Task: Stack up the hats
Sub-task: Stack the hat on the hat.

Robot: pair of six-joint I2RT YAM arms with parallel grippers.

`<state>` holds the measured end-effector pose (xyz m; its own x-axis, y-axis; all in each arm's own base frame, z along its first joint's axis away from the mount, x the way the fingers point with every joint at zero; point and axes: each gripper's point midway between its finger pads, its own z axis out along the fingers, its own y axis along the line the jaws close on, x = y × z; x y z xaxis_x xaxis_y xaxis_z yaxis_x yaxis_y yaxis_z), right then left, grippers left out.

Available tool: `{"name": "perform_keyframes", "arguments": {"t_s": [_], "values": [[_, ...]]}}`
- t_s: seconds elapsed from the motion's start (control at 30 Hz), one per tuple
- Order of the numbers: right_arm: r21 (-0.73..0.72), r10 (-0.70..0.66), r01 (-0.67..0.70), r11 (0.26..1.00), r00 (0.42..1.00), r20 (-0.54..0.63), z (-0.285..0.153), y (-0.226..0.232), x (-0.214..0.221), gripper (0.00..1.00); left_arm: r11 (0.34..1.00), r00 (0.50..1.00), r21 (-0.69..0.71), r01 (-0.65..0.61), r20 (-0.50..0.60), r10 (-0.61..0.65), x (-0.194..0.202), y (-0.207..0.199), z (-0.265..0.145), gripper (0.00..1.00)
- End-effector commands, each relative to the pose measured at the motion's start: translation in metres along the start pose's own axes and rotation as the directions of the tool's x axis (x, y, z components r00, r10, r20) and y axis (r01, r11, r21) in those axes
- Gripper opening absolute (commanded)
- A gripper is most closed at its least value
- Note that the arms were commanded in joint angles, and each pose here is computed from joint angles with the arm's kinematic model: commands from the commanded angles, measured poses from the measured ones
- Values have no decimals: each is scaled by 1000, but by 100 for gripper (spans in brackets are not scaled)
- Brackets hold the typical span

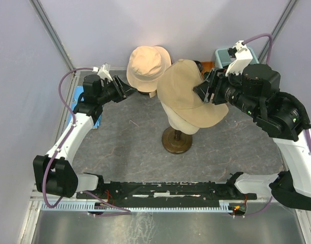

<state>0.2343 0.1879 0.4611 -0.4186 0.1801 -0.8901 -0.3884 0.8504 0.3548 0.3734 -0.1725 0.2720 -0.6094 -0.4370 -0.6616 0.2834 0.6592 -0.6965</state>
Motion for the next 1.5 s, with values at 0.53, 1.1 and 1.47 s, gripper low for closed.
{"name": "perform_keyframes", "arguments": {"t_s": [0.53,1.1,1.47], "values": [[154,-44,15,988,981,187,-74,-39,-39,78,926,998,377,25,46,-45,-55,-105,2,58],[133,181,-180,975,983,5,-93,-49,39,85,882,988,470,-38,-117,105,-11,-170,21,59],[84,519,-534,841,841,152,-112,-63,59,92,889,987,455,-42,-119,108,-9,-167,22,59]]}}
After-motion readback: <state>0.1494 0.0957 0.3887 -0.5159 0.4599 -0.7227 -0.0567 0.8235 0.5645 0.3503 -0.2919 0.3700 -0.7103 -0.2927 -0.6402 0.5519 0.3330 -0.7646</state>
